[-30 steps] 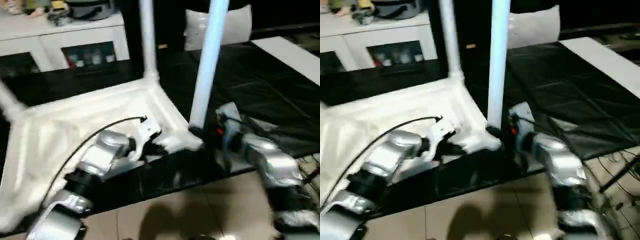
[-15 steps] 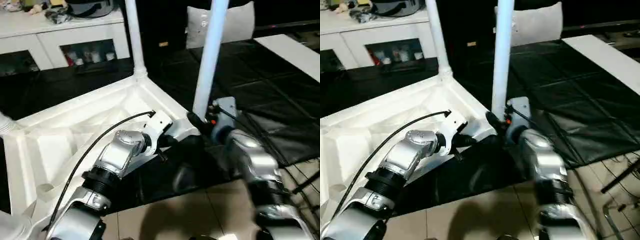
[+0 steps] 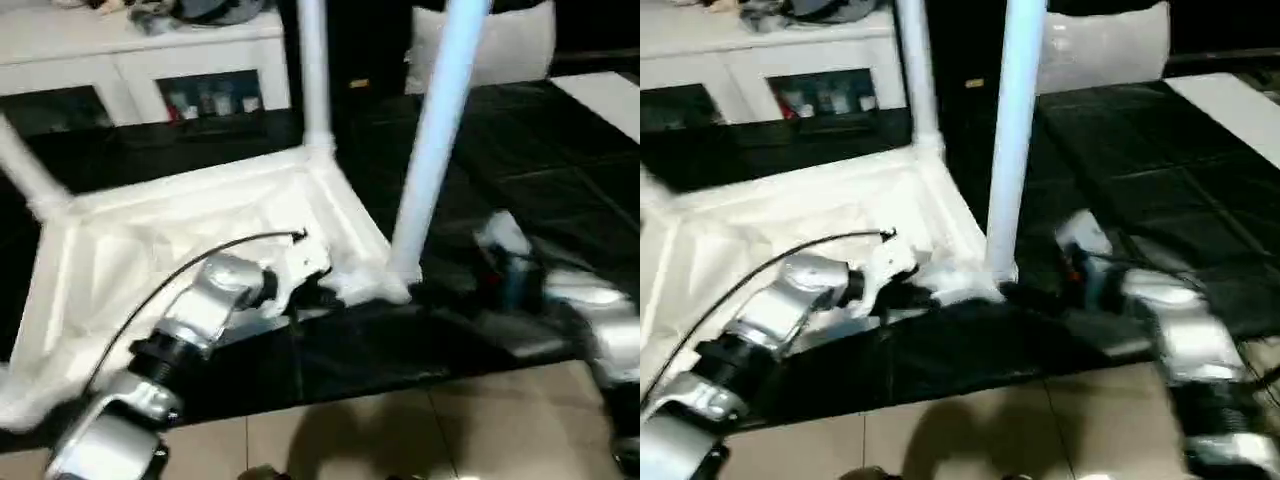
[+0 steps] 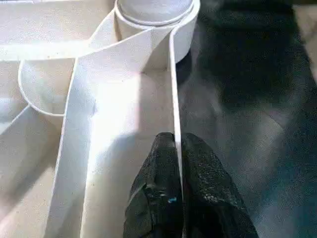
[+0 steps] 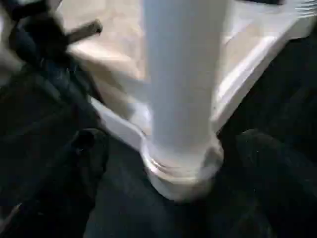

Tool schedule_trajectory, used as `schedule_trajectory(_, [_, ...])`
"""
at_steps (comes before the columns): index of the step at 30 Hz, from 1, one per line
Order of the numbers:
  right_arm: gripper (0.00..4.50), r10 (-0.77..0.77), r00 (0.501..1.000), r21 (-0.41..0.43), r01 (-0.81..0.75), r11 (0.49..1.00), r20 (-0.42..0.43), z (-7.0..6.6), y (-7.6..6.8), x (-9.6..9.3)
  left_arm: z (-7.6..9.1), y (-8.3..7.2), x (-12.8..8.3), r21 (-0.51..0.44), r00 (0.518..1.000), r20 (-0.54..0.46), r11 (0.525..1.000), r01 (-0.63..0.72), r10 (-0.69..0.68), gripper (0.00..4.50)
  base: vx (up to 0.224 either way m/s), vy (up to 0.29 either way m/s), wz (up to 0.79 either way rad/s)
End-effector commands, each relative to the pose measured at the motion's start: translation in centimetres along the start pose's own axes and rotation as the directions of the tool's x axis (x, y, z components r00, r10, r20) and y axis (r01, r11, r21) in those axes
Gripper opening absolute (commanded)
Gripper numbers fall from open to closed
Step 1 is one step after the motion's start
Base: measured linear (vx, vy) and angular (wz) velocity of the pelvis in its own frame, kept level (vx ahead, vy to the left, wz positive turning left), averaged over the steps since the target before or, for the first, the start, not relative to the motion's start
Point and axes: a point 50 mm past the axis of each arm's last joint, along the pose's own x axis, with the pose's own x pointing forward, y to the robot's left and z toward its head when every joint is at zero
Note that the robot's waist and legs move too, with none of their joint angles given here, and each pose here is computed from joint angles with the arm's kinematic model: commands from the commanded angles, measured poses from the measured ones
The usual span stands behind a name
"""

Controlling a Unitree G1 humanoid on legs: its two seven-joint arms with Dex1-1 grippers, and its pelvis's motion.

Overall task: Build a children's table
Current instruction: Rotate leg to tighten

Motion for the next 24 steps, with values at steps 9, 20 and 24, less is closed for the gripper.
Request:
schedule_trajectory(9, [3.64, 0.337, 0.941, -0.028, -0.338, 0.941, -0.036, 0.9, 2.1, 0.3, 0.2, -1.9, -0.9, 0.204, 0.938, -0.138, 0.917, 0.342, -0.319, 0.0, 0.0, 0.0, 0.0])
schedule_trajectory(20, [2.76, 0.503, 0.862, 0.026, -0.502, 0.864, -0.067, 0.2, 3.5, 1.6, 0.6, -1.9, -0.9, 0.235, 0.919, -0.155, 0.89, 0.391, -0.363, 0.0, 0.0, 0.0, 0.0])
schedule_trajectory(24, [2.4, 0.521, 0.851, 0.037, -0.519, 0.854, -0.067, 0.2, 3.7, 1.6, 0.6, -1.9, -0.9, 0.221, 0.92, -0.139, 0.894, 0.389, -0.366, 0.0, 0.0, 0.0, 0.0])
